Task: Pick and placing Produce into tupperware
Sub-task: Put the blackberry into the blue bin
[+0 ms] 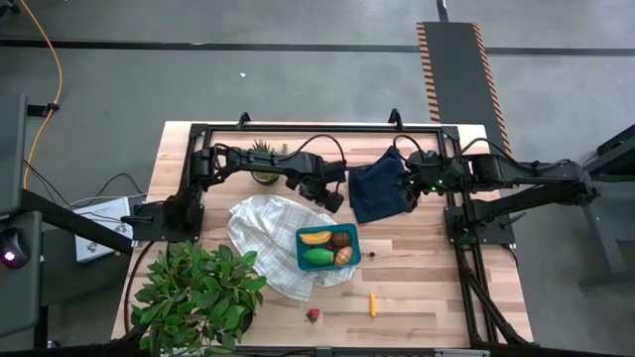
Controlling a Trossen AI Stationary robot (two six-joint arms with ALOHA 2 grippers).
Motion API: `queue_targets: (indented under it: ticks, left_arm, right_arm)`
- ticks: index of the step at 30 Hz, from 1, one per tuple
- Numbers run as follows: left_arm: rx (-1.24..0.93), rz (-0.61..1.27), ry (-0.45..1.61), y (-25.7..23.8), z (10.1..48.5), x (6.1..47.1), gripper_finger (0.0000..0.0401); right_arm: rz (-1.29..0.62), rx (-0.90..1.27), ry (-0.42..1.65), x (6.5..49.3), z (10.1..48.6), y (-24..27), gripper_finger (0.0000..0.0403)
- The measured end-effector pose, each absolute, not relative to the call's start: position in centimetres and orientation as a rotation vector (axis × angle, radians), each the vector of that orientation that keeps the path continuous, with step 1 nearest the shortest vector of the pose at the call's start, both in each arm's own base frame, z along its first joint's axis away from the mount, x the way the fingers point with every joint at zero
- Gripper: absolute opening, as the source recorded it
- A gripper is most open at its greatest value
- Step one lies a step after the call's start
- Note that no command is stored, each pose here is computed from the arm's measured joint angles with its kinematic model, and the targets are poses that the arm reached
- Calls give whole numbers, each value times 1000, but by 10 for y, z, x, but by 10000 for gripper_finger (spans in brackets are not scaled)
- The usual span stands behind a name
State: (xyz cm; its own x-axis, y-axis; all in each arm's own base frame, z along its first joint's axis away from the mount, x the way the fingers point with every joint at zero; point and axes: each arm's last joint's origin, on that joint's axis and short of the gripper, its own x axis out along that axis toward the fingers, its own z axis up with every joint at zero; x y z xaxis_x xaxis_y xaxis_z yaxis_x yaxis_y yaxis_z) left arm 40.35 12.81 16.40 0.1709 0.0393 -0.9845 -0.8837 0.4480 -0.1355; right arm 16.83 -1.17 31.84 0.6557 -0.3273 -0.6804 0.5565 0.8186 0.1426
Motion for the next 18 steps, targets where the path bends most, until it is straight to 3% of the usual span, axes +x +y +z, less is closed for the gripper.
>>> queue_targets:
  ticks: [12, 18]
  left_arm:
    - [-743, 680, 1103, 136, 242, 425, 81]
    - [-679, 642, 1136, 135, 270, 421, 83]
  right_arm:
    - [-517, 369, 685, 169, 319, -12, 133]
    - [-517, 369, 685, 169, 319, -12, 133]
